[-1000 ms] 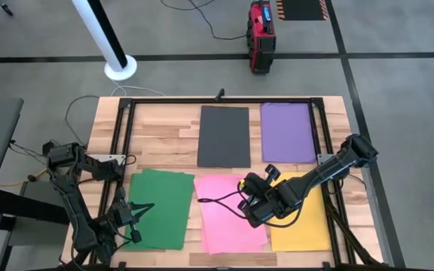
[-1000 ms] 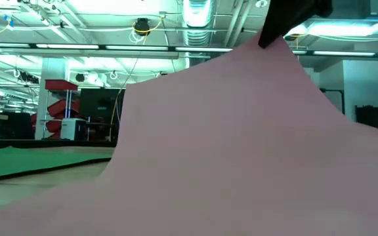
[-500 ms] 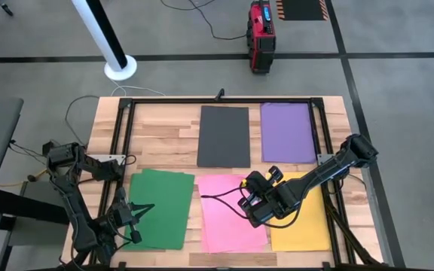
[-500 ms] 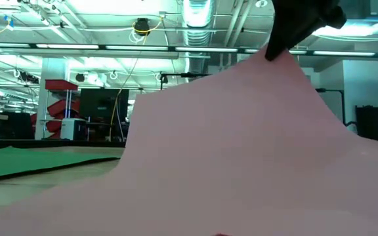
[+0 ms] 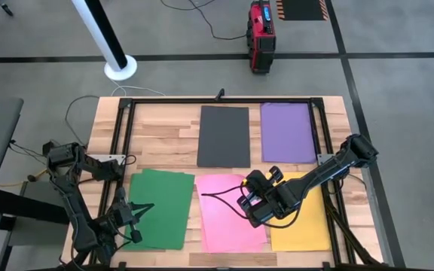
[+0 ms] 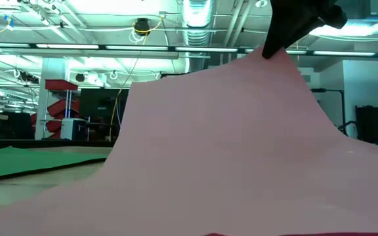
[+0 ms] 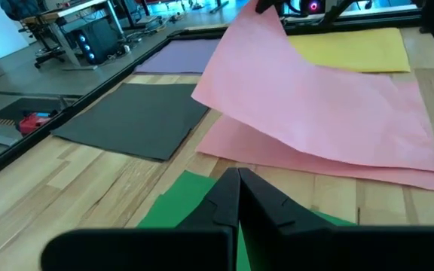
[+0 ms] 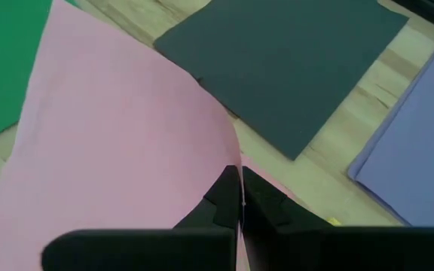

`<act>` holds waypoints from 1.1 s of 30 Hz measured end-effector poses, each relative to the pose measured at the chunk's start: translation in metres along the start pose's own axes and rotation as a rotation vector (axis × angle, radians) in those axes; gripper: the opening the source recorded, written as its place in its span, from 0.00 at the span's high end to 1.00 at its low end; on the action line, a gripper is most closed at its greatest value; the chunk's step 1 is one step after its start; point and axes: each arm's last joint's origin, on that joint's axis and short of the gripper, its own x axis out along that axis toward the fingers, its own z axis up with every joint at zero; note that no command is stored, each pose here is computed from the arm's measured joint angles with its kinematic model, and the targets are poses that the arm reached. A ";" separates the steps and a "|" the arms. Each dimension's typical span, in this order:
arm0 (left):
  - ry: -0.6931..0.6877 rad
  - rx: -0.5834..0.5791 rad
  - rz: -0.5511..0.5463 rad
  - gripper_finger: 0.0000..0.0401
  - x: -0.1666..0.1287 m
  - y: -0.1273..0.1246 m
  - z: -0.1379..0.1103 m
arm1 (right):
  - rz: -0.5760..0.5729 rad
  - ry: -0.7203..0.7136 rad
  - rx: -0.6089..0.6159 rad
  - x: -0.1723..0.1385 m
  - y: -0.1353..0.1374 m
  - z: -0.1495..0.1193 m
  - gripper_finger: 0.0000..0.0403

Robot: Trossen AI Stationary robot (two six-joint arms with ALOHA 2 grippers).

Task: Organize paper
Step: Stack the top pink paper on the other pink paper

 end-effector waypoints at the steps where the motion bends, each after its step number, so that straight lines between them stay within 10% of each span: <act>1: 0.001 0.001 0.000 1.00 0.000 0.000 0.000 | 0.000 0.000 0.001 0.000 0.000 0.000 1.00; 33: 0.067 0.041 0.038 1.00 0.006 -0.002 -0.001 | -0.178 0.051 -0.104 0.049 0.009 -0.017 1.00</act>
